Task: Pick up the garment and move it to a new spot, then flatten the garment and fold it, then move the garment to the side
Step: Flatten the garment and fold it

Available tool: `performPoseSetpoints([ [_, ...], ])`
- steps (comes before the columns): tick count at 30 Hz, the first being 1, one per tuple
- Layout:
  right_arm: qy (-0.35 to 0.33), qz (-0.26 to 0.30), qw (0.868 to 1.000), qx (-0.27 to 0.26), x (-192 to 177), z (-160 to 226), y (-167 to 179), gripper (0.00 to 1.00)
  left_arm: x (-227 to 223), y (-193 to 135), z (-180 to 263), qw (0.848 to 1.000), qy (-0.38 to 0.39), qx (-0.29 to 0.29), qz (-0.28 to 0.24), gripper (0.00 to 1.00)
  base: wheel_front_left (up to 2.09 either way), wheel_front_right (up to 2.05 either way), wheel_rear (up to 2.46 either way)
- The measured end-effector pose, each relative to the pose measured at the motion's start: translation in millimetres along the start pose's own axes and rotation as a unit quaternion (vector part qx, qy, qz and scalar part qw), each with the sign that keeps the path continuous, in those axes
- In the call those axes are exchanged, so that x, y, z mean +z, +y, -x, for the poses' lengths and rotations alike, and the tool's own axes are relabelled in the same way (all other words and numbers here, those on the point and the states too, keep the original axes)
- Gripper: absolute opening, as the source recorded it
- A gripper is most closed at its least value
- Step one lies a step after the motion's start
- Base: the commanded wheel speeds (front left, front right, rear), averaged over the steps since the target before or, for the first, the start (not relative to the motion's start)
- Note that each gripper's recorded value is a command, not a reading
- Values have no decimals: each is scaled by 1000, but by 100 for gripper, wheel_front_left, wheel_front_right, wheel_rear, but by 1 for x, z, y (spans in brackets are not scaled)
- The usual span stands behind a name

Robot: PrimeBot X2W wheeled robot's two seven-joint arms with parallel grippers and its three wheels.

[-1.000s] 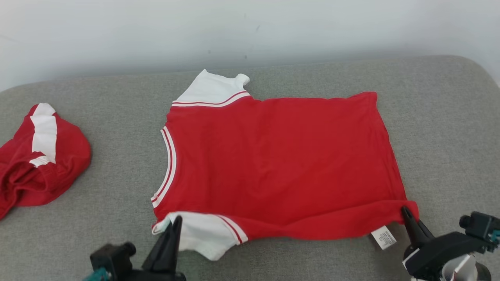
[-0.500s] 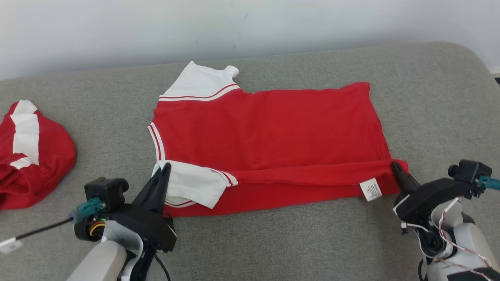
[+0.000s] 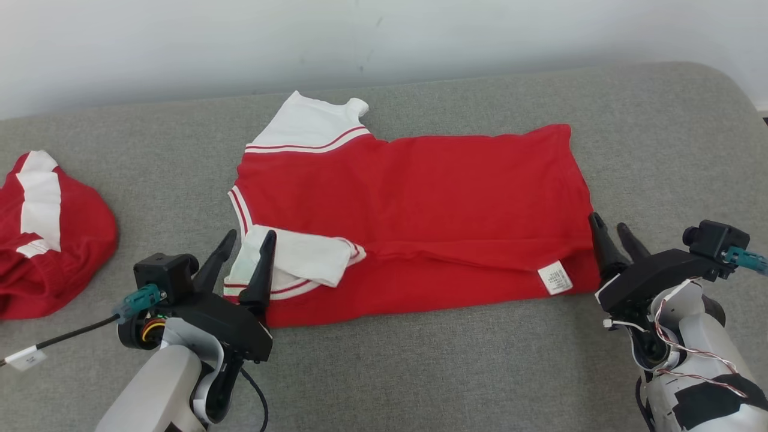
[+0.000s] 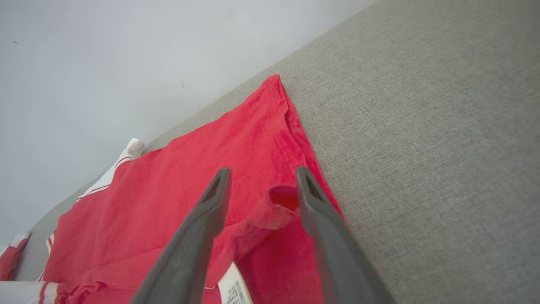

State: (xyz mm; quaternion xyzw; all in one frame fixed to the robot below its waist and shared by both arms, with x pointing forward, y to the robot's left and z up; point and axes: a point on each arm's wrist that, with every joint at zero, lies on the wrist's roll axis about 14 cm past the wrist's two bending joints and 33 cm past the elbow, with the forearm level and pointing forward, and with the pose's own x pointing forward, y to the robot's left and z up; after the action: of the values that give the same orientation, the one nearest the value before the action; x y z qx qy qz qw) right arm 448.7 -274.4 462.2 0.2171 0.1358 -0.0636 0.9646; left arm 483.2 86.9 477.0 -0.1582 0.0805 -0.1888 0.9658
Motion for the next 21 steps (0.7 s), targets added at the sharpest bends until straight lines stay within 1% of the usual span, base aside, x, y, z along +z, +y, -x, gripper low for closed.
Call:
performPoseSetpoints([
  [7, -28, 28, 999, 6, 8, 10, -8, 100, 9, 12, 11, 999, -28, 21, 12, 100, 0, 0, 0],
  [11, -29, 59, 998, 9, 1, 23, -16, 100, -4, 22, 32, 999, -19, 42, 12, 100, 0, 0, 0],
  [14, -20, 73, 997, 6, -8, 31, -25, 100, -18, 25, 47, 999, -6, 50, -1, 100, 0, 0, 0],
  [17, -9, 82, 997, -1, -14, 36, -34, 100, -38, 26, 60, 998, 13, 60, 10, 100, 0, 0, 0],
  [21, 8, 93, 996, -5, -25, 38, -39, 100, -49, 29, 64, 997, 27, 66, 7, 100, 0, 0, 0],
])
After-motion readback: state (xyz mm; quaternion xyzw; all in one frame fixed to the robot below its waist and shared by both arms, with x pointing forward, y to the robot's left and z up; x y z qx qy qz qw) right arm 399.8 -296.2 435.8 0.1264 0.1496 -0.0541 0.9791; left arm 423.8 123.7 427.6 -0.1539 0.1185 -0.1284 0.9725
